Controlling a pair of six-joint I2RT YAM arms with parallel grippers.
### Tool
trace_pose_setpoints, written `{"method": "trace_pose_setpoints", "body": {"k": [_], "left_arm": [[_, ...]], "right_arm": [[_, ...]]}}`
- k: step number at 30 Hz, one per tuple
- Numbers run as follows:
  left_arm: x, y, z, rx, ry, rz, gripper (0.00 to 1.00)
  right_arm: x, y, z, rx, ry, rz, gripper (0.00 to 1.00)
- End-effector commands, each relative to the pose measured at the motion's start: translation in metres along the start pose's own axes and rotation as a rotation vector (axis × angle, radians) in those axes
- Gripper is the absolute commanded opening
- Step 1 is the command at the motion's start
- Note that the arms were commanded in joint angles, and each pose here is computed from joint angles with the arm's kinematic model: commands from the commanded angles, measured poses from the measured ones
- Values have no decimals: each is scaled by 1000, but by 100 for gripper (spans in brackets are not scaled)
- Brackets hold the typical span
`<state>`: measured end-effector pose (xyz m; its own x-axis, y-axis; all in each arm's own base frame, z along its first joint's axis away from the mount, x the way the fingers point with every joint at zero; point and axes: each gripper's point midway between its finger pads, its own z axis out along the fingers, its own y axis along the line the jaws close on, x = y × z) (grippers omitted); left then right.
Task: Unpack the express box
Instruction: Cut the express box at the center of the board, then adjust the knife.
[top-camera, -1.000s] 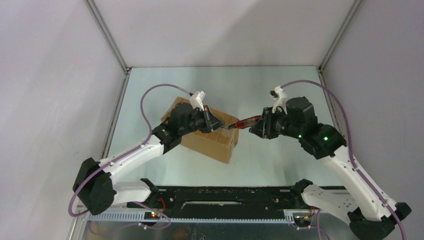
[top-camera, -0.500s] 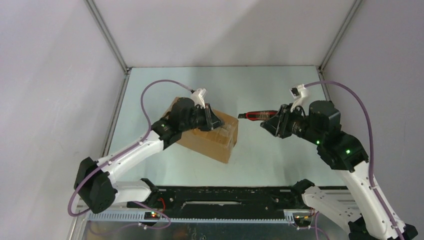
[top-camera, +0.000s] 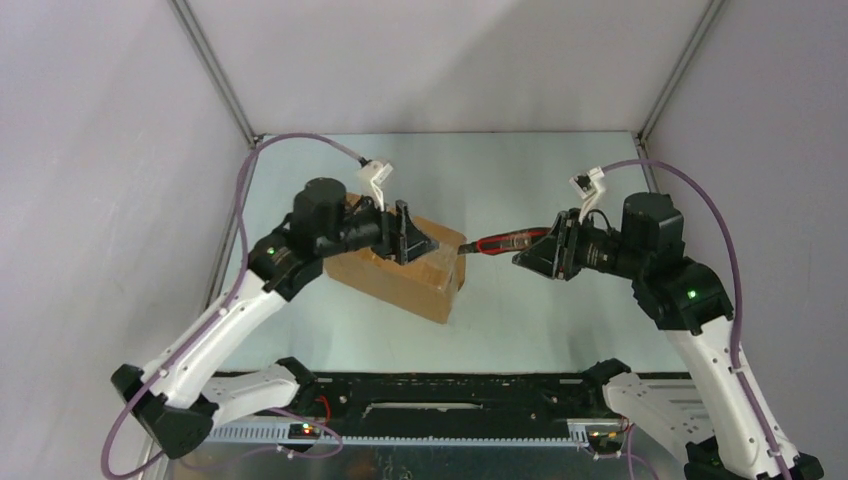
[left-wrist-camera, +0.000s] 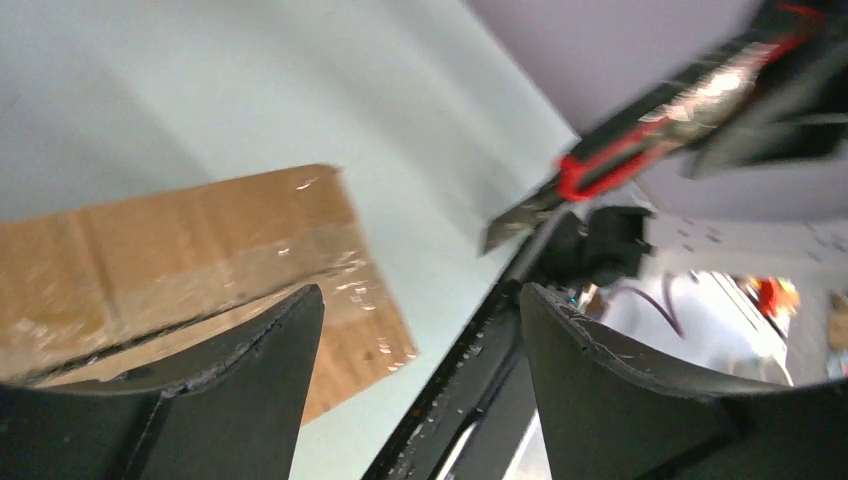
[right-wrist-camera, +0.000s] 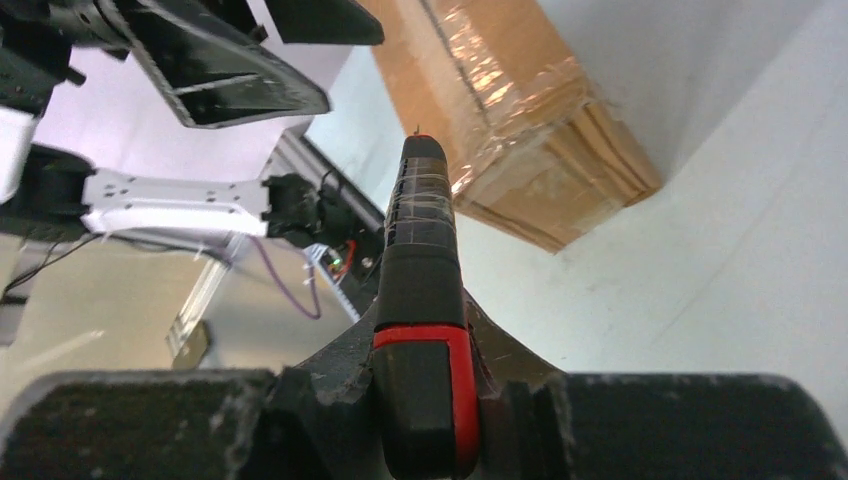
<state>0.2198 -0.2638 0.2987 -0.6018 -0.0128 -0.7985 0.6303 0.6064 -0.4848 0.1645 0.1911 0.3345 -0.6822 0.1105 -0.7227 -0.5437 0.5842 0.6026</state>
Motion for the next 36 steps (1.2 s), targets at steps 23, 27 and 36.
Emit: {"method": "trace_pose_setpoints", "body": {"k": [23,27,36], "left_arm": [[11,-129,-33,716,100,118,71],[11,-136,-31,761,105,85,56],[4,-137,-14,767,72,-6,0]], "right_arm": [[3,76,2,-359,85,-26,0],[3,76,6,-361,90,-23,0],[-4,70,11,-312,52,-6,10]]}}
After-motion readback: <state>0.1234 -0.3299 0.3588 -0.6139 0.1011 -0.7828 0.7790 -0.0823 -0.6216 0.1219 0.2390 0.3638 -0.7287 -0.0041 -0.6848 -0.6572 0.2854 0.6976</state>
